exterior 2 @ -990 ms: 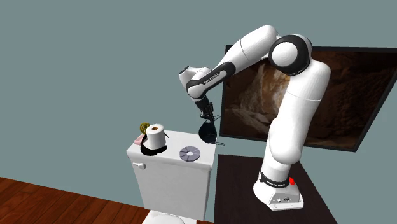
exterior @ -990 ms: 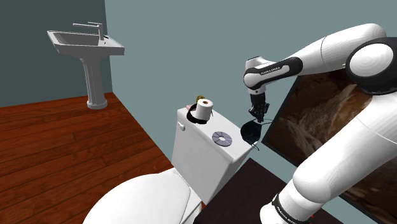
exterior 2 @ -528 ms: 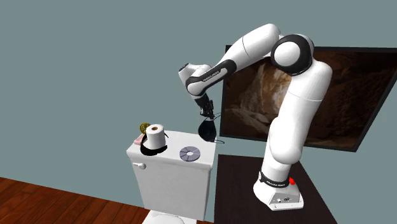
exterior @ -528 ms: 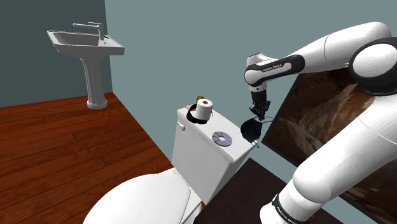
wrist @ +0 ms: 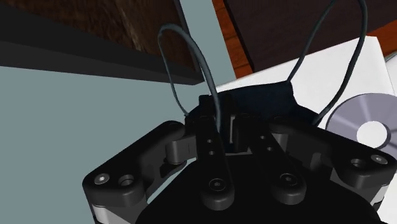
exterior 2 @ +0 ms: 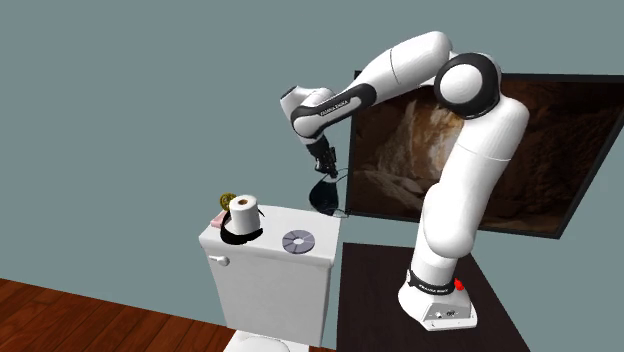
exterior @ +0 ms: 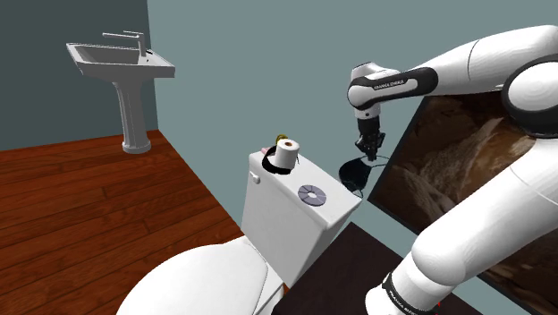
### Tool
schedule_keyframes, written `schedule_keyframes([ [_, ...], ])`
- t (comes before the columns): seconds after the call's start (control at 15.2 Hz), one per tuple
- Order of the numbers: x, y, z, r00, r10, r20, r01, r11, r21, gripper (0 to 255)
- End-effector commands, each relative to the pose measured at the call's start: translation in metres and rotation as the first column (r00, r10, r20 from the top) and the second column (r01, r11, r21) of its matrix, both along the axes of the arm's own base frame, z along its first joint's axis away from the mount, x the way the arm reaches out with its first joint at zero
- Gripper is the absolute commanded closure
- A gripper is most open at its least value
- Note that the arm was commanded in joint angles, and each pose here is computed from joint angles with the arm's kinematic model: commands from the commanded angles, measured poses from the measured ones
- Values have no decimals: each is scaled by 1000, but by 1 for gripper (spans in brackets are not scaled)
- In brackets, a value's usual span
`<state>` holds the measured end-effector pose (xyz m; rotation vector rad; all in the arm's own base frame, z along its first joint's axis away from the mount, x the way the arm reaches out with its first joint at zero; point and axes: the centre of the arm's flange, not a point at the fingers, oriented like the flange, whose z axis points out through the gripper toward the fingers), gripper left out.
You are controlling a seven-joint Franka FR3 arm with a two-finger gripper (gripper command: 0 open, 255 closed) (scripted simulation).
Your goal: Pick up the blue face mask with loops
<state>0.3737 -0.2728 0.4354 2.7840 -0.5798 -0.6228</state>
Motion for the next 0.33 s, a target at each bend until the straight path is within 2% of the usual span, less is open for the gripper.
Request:
schedule_keyframes([
  [0.0, 0, 0, 11, 1000, 0, 0, 0, 1000, 0, 255],
  [0.26, 0, 0, 23, 1000, 0, 0, 0, 1000, 0, 255],
])
